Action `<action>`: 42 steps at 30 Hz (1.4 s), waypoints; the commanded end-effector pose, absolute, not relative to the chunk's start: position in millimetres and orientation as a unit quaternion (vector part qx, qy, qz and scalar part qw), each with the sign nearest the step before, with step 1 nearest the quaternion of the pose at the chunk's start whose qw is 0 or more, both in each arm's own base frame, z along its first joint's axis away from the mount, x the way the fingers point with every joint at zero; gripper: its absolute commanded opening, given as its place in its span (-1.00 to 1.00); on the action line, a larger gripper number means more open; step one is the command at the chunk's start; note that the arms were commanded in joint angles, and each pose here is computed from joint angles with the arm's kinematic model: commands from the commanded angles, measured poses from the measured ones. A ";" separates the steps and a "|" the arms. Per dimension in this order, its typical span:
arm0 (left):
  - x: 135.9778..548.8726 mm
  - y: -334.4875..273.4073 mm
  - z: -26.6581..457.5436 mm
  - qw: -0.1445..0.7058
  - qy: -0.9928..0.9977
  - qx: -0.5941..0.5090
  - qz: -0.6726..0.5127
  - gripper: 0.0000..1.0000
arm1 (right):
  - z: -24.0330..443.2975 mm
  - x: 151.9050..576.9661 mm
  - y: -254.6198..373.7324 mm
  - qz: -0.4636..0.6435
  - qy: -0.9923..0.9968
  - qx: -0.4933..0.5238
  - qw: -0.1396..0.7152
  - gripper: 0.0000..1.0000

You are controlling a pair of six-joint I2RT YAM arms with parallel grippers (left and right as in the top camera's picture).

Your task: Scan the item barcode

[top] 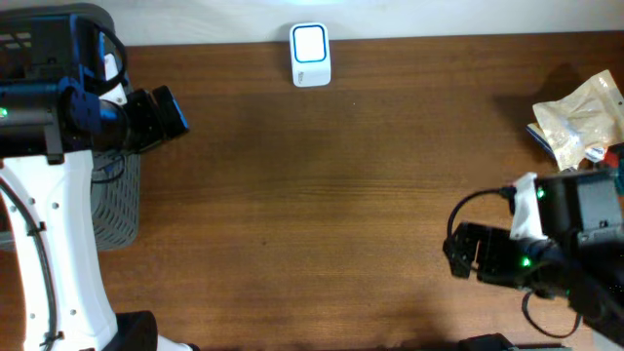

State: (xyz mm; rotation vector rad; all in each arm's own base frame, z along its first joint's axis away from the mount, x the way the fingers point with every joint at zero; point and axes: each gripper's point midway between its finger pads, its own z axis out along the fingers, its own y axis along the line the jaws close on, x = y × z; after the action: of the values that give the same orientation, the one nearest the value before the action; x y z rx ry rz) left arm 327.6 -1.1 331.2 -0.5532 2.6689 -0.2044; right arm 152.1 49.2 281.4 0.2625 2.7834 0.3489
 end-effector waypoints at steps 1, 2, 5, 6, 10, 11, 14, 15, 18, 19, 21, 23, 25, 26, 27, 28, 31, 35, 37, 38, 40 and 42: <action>326.3 -0.6 333.1 0.206 0.955 -0.203 -0.073 0.98 | 270.1 149.3 41.6 0.094 0.980 0.091 0.149 0.97; 326.3 -0.6 333.1 0.206 0.955 -0.203 -0.073 0.98 | 269.6 150.3 38.8 0.086 0.981 0.093 0.150 0.97; 326.3 -0.6 333.1 0.206 0.955 -0.203 -0.073 0.98 | 267.2 152.8 38.0 0.079 0.983 0.085 0.143 0.97; 326.3 -0.6 333.1 0.206 0.955 -0.203 -0.073 0.99 | 266.5 153.5 34.2 0.066 0.984 0.076 0.146 0.97; 326.3 -0.6 333.1 0.206 0.955 -0.203 -0.073 0.98 | 258.6 157.4 30.8 0.056 0.984 0.077 0.150 0.97; 326.3 -0.6 333.1 0.206 0.955 -0.203 -0.073 0.98 | 254.9 161.9 31.4 0.059 0.981 0.070 0.170 0.97; 326.3 -0.6 333.1 0.206 0.955 -0.203 -0.073 0.98 | 250.5 190.5 34.1 0.078 0.949 0.026 0.306 0.97; 326.3 -0.6 333.1 0.206 0.955 -0.203 -0.073 0.98 | 250.7 197.4 35.2 0.087 0.930 0.009 0.356 0.97; 326.3 -0.6 333.1 0.206 0.955 -0.203 -0.073 0.98 | 244.1 202.6 28.0 0.082 0.861 -0.011 0.502 0.97; 326.3 -0.6 333.1 0.206 0.955 -0.203 -0.073 0.98 | 239.9 201.8 26.1 0.080 0.851 -0.008 0.519 0.97; 326.3 -0.6 333.1 0.206 0.955 -0.203 -0.073 0.99 | 227.8 203.3 23.8 0.077 0.828 -0.006 0.555 0.97; 326.3 -0.6 333.1 0.206 0.955 -0.203 -0.073 0.98 | 212.0 213.1 23.9 0.078 0.803 -0.009 0.591 0.97; 326.3 -0.6 333.1 0.206 0.955 -0.203 -0.073 0.98 | 196.1 223.4 24.7 0.079 0.783 -0.013 0.617 0.97; 326.3 -0.6 333.1 0.206 0.955 -0.203 -0.073 0.98 | 190.0 227.2 24.8 0.079 0.773 -0.014 0.629 0.97; 326.3 -0.6 333.1 0.206 0.955 -0.203 -0.073 0.98 | 186.4 229.8 24.7 0.079 0.763 -0.015 0.641 0.97; 326.3 -0.6 333.1 0.206 0.955 -0.203 -0.073 0.98 | 185.4 231.0 24.8 0.079 0.757 -0.015 0.648 0.97; 326.3 -0.6 333.1 0.206 0.955 -0.203 -0.073 0.98 | 179.2 236.2 24.8 0.071 0.737 -0.026 0.671 0.96; 326.3 -0.6 333.1 0.206 0.955 -0.203 -0.073 0.98 | 165.3 244.1 24.5 0.070 0.724 -0.026 0.685 0.97; 326.3 -0.6 333.1 0.206 0.955 -0.203 -0.073 0.98 | 164.8 245.3 21.2 0.062 0.721 -0.021 0.690 0.97; 326.3 -0.6 333.1 0.206 0.955 -0.203 -0.073 0.98 | 164.2 245.4 20.0 0.059 0.722 -0.019 0.689 0.97; 326.3 -0.6 333.1 0.206 0.955 -0.203 -0.073 0.98 | 158.1 245.2 18.8 0.057 0.731 -0.016 0.680 0.97; 326.3 -0.6 333.1 0.206 0.955 -0.203 -0.073 0.98 | 158.0 245.2 19.0 0.057 0.731 -0.016 0.680 0.97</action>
State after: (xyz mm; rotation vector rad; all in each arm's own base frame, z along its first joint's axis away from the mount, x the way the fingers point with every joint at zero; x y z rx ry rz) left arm 327.7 -1.1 330.9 -0.5535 2.6696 -0.2038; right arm 244.8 23.7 160.8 -0.0462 1.6405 0.1558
